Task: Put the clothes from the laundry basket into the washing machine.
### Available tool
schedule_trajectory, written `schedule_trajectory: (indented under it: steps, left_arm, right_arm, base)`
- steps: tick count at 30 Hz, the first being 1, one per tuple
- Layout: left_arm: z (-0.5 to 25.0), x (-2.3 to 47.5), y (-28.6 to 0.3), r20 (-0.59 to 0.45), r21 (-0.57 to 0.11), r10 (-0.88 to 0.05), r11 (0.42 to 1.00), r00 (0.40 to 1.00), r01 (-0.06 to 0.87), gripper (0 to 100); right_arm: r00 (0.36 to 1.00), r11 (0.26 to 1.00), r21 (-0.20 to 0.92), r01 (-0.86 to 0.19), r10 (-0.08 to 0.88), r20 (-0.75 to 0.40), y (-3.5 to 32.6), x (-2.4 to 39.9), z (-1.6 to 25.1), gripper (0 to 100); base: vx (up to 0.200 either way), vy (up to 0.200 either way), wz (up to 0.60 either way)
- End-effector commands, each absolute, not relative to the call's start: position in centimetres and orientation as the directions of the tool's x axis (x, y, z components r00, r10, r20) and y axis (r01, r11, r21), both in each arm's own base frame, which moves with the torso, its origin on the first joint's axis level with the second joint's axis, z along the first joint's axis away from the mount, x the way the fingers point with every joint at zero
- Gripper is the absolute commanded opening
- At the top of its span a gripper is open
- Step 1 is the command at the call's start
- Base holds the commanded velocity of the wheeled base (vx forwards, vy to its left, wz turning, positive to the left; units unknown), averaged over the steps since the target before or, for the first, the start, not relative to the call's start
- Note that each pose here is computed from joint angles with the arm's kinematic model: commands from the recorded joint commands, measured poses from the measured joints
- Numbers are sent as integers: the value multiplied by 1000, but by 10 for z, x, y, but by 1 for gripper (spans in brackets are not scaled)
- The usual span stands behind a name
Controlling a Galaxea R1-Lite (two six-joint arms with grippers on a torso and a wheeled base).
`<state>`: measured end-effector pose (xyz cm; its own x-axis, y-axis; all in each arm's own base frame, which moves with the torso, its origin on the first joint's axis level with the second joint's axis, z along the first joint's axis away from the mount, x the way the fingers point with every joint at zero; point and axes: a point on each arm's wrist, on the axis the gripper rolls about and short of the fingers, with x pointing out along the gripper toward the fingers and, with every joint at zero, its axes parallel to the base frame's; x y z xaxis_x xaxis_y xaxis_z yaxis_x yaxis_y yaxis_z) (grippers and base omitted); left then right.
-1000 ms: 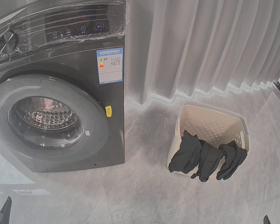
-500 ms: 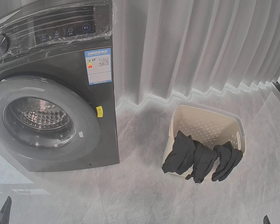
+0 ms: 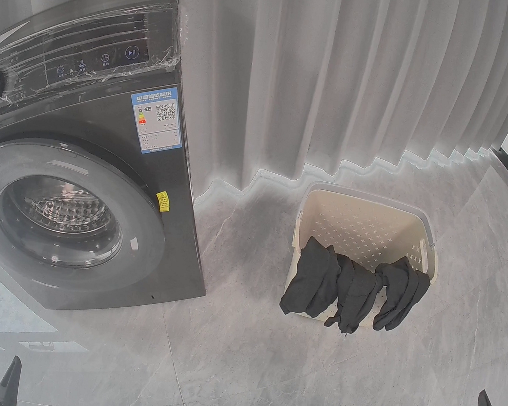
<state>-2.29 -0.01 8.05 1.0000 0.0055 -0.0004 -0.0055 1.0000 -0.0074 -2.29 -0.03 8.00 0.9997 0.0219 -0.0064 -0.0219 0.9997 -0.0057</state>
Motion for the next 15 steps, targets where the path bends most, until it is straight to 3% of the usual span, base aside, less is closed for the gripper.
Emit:
schedule_trajectory:
  steps: [1,4,12,15]
  left_arm:
    - [75,-23,0,-5,-8,6,1000,1000,-6,100]
    - [75,-23,0,-5,-8,6,1000,1000,-6,100]
    - [75,-23,0,-5,-8,6,1000,1000,-6,100]
    - [75,-23,0,-5,-8,6,1000,1000,-6,100]
  right_arm:
    - [1000,1000,-6,-23,23,-9,0,-23,76,100]
    - [1000,1000,-6,-23,23,-9,0,-23,76,100]
    - [1000,1000,-6,-23,23,-9,0,-23,76,100]
    - [1000,1000,-6,-22,21,-9,0,-23,76,100]
  base:
    - [0,0,-600]
    - [0,0,-600]
    - [0,0,0]
    - [0,-200,0]
